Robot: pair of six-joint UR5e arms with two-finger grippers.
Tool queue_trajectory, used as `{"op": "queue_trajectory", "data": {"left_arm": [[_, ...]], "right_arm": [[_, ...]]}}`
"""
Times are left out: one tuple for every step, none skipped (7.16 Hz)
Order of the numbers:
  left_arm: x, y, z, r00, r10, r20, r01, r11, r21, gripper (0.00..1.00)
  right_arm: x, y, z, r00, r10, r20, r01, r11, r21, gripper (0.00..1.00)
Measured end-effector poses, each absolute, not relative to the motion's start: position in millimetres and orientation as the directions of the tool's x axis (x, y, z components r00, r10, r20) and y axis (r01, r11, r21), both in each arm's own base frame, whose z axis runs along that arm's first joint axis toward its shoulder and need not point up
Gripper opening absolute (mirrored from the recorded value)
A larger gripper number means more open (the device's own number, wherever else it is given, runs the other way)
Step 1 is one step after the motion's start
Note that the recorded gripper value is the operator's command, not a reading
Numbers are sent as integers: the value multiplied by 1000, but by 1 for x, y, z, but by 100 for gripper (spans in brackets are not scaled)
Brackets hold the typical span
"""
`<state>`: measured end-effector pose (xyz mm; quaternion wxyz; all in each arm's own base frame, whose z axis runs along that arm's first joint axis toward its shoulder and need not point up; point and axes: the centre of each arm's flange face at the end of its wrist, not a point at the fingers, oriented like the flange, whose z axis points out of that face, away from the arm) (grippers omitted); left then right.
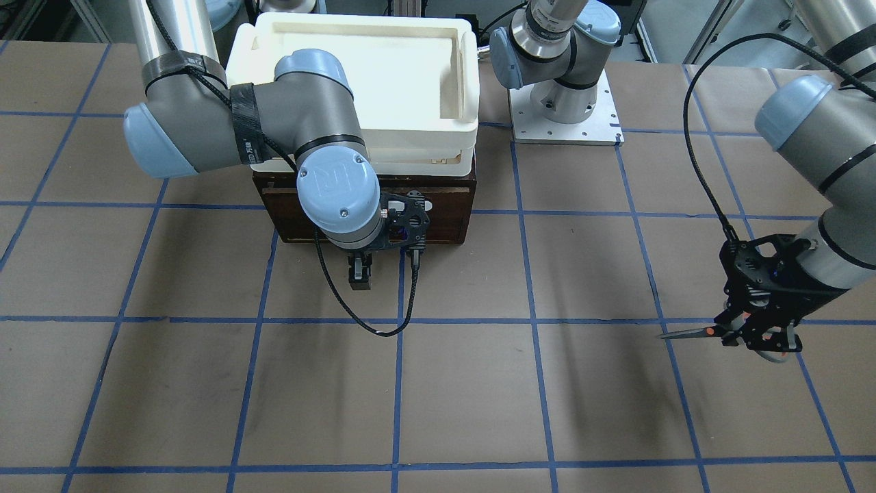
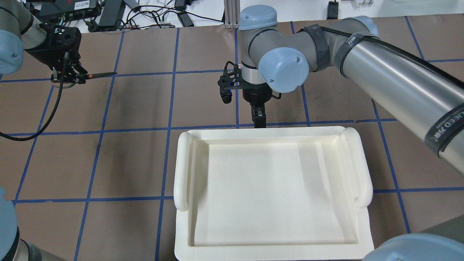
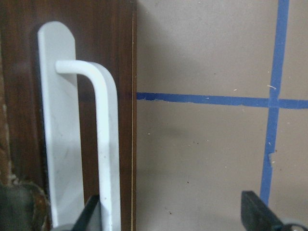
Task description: Place scissors in drawer with both arms
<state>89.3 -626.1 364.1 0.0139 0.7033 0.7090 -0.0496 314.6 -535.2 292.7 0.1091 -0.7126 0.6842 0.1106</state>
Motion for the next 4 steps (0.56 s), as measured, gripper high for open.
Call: {"op": "queue_trajectory", "data": {"left_arm": [[88,-624,369,-11,996,-91,999,7,-48,0],[88,-623,371,-12,996,-89,999,7,-46,0],[88,-621,372,-12,996,-86,999,8,-45,0],[89,-620,373,-13,996,-83,999,9,-41,0]], "right_arm": [[315,-538,293,48,-956,-290,-999,-47,-10,100],[316,-541,293,57,-960,-274,-998,-55,-13,100],[315,-543,292,62,-963,-263,-998,-63,-7,100],[314,-545,291,65,-964,-258,-998,-67,2,100]]}}
